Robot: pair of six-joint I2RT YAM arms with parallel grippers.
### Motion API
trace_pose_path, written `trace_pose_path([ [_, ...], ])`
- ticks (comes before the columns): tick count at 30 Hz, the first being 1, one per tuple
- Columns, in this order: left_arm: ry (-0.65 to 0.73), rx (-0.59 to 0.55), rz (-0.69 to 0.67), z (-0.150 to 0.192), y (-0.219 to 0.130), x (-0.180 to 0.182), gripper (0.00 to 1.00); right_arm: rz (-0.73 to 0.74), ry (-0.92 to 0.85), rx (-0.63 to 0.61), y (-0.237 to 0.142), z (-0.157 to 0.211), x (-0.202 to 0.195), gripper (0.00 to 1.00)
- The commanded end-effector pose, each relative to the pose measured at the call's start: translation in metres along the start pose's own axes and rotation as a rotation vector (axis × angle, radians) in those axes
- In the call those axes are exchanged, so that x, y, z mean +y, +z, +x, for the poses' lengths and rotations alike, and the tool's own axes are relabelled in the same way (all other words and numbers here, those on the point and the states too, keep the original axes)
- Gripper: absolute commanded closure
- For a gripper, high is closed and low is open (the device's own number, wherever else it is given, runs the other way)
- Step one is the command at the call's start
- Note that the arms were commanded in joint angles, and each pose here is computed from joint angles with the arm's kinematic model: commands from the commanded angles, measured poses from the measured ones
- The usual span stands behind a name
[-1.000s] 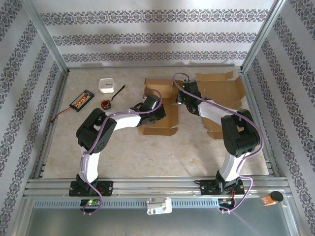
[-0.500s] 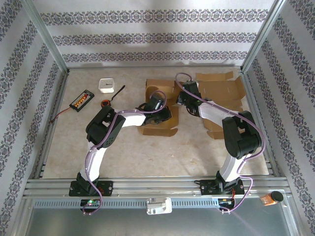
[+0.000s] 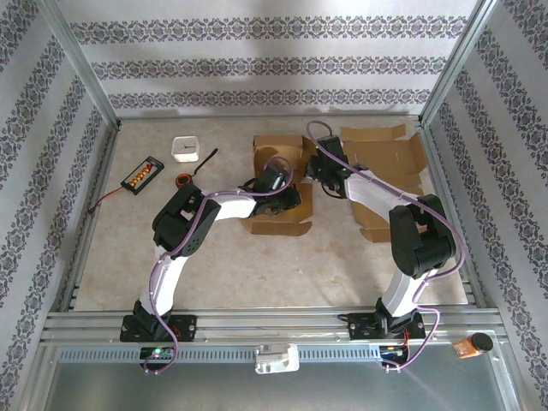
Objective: Fold the paper box
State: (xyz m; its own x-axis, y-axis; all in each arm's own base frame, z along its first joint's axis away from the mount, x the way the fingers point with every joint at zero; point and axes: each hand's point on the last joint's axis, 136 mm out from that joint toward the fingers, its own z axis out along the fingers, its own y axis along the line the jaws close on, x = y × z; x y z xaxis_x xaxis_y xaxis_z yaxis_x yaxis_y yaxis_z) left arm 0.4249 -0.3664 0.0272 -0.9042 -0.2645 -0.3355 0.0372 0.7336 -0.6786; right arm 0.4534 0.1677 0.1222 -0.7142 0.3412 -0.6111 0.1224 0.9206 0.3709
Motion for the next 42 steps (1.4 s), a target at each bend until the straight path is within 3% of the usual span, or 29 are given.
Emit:
trace_pose_path([
  [1,0.049,0.088,-0.177,0.028,0.012,0.052,1.00,0.000,-0.034,-0.006,-0.015,-0.009,0.009,0.91],
  [5,0.061,0.086,-0.072,0.024,0.002,0.023,1.00,0.040,-0.056,-0.011,-0.011,-0.007,0.001,0.92],
  [12,0.058,-0.038,-0.004,-0.001,-0.032,-0.014,0.96,0.095,-0.086,-0.016,-0.005,-0.002,-0.012,0.92],
  [20,0.048,-0.042,0.072,0.001,-0.026,-0.045,1.00,0.104,-0.096,-0.018,-0.006,-0.001,-0.015,0.92],
  [26,0.060,0.028,0.023,0.015,-0.008,-0.036,1.00,0.100,-0.095,-0.014,-0.006,0.000,-0.014,0.92],
  [34,0.077,0.056,-0.160,0.025,0.009,0.013,1.00,0.074,-0.081,-0.006,-0.007,-0.001,-0.006,0.92],
  [42,0.060,0.069,-0.149,0.029,0.021,0.019,1.00,0.050,-0.016,0.053,-0.008,0.010,0.003,0.92],
])
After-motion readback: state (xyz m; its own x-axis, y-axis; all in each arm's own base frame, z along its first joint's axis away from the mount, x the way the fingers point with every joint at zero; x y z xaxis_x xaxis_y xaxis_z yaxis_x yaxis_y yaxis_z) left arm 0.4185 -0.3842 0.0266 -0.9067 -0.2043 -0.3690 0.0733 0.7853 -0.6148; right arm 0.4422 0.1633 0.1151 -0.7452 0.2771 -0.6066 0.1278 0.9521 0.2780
